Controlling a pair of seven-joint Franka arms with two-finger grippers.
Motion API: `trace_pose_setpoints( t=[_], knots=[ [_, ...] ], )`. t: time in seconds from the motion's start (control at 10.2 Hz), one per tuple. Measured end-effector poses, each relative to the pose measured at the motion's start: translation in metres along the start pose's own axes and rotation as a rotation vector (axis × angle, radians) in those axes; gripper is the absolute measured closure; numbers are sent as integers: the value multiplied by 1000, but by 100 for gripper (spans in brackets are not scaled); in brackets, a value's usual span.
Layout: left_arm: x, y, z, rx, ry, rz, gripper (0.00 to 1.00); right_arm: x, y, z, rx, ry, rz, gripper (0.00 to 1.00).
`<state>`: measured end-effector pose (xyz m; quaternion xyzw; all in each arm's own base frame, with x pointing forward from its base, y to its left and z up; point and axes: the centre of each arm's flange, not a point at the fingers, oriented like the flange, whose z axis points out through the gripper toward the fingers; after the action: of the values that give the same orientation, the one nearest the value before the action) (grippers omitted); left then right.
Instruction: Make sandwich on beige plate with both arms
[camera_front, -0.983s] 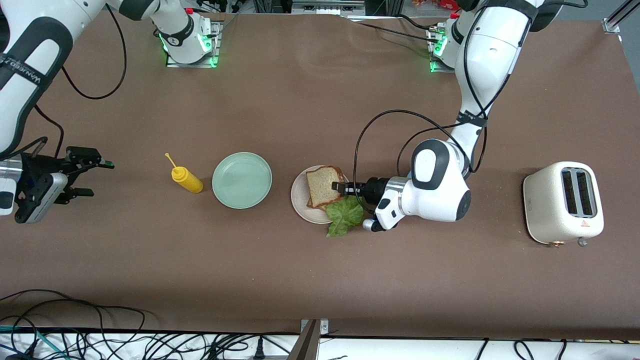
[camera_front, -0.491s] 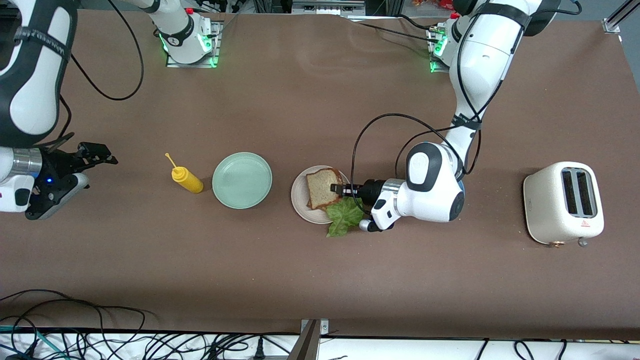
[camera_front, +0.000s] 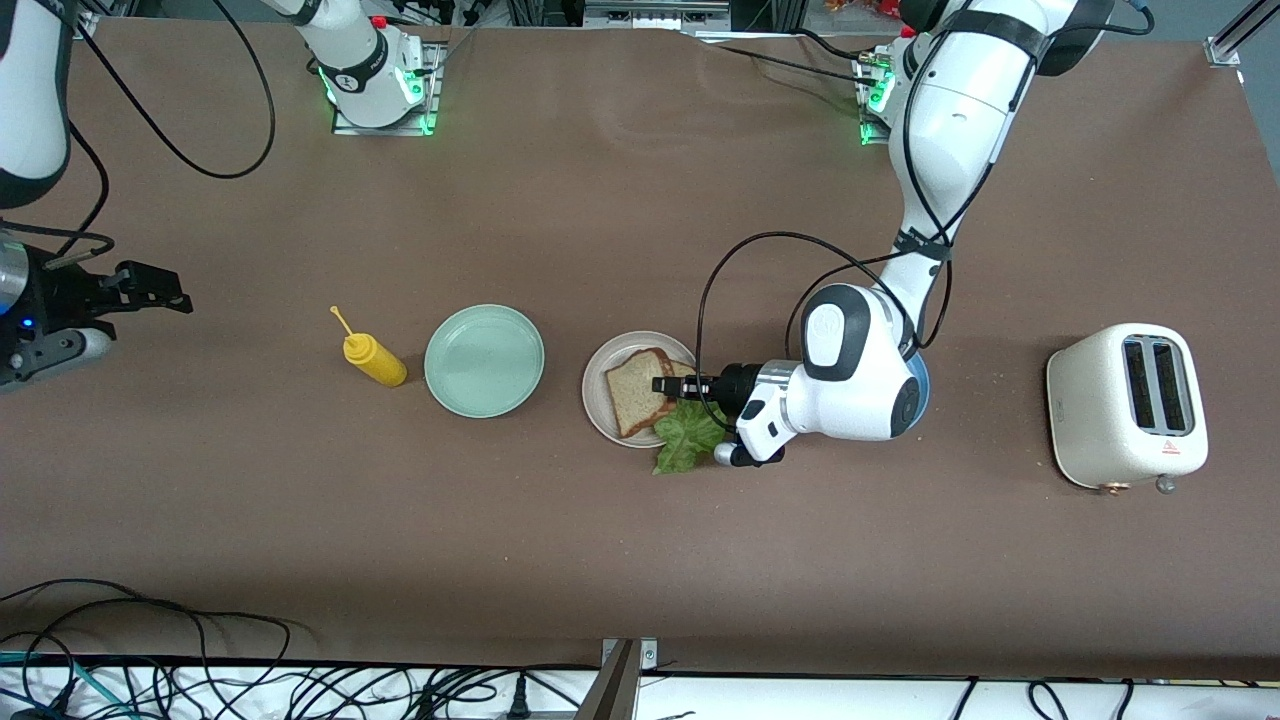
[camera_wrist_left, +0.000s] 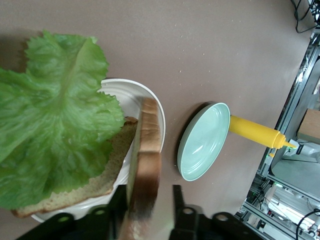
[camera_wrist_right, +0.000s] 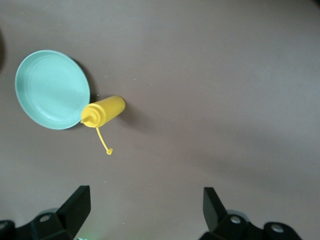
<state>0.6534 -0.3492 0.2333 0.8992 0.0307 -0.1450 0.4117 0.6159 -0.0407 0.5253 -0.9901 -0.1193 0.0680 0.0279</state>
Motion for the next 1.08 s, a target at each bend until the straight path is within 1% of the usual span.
trace_pose_setpoints(
  t=[0.1,0.2,0.29,0.39,0.69,0.79,0.88,0.98,1.08],
  knots=[
    [1,-2,1,1,2,10,36,-18,-10,-3,2,6,112,0],
    [1,-3,0,2,5,13,22,-32,-24,-11,6,16,174,0],
    [2,-3,-2,4,9,14,9,-45,-32,-19,10,29,202,0],
    [4,-4,-4,5,13,13,6,-55,-33,-25,11,42,220,0],
    [8,-7,-13,9,31,13,4,-75,-16,-29,16,63,260,0],
    [11,-9,-19,21,40,18,2,-75,-19,-30,-4,67,252,0],
    [13,-9,-27,44,51,33,0,-74,-22,-32,-42,69,244,0],
    [14,-8,-36,71,63,50,0,-72,-24,-32,-65,71,238,0],
    [17,-8,-49,97,84,58,0,-71,-27,-34,-76,78,234,0]
  ],
)
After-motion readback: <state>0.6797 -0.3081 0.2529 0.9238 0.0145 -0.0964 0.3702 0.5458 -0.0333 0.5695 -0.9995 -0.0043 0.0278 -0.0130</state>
